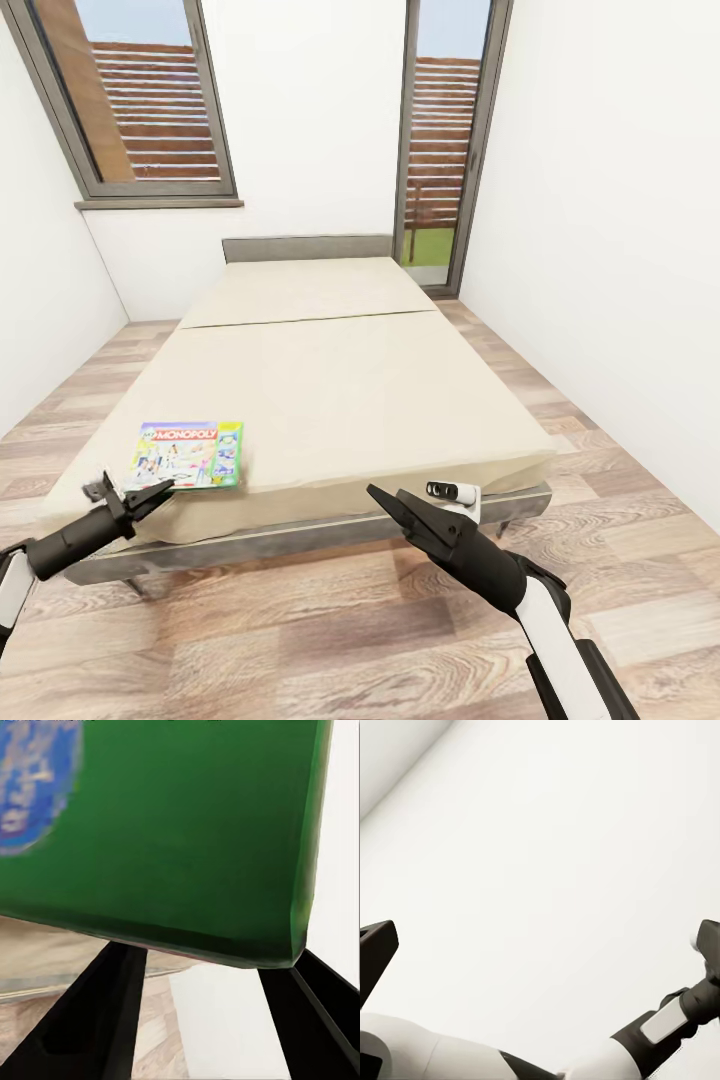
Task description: Put all the toys in the child's room - the three board games (two on the bed and one on the table), the two jigsaw puzzles on the table, and the tennis ball on the table - inside the toy box on the table in the child's room.
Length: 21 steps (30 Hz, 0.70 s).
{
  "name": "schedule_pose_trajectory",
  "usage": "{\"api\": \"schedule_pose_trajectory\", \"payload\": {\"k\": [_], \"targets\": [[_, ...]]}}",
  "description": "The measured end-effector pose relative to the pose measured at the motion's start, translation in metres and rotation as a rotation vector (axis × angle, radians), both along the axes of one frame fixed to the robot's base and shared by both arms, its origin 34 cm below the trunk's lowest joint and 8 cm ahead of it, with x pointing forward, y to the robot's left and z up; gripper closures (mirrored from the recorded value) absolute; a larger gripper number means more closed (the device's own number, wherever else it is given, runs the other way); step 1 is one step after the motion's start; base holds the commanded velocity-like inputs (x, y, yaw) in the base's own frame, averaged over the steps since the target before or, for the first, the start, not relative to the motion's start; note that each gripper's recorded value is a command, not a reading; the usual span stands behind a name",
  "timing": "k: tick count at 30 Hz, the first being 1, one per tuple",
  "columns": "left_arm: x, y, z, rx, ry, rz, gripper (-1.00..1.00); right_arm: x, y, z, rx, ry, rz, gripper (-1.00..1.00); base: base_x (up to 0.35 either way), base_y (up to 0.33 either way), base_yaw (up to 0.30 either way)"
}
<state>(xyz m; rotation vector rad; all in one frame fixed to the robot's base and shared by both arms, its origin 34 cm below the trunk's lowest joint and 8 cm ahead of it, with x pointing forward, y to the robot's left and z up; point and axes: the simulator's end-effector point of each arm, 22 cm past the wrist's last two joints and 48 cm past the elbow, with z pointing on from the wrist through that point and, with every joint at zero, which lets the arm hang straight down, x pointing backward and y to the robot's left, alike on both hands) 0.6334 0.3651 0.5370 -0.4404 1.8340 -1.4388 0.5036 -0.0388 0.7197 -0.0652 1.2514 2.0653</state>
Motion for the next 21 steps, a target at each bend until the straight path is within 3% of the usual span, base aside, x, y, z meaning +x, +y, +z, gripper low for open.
{"api": "schedule_pose_trajectory", "payload": {"k": [2,10,14,18,21], "targets": [[-0.006,0.005,0.017,-0.049,-0.021,-0.029,1.00,0.000,0.000,0.000,-0.001,0.001,0.000,-1.00,0.000,0.000,0.000],[-0.014,0.006,0.052,-0.119,-0.071,-0.089,1.00,0.000,0.002,-0.002,-0.009,0.000,-0.001,-1.00,0.000,0.000,0.000],[-0.018,-0.005,0.071,-0.135,-0.113,-0.146,1.00,0.000,0.008,-0.007,-0.043,-0.006,-0.001,-1.00,0.000,0.000,0.000],[-0.025,-0.026,0.076,-0.140,-0.121,-0.227,1.00,0.000,0.008,-0.008,-0.049,-0.007,-0.003,-1.00,0.000,0.000,0.000],[-0.026,-0.033,0.074,-0.131,-0.113,-0.249,1.00,0.000,0.008,-0.008,-0.051,-0.007,-0.003,-1.00,0.000,0.000,0.000]]}}
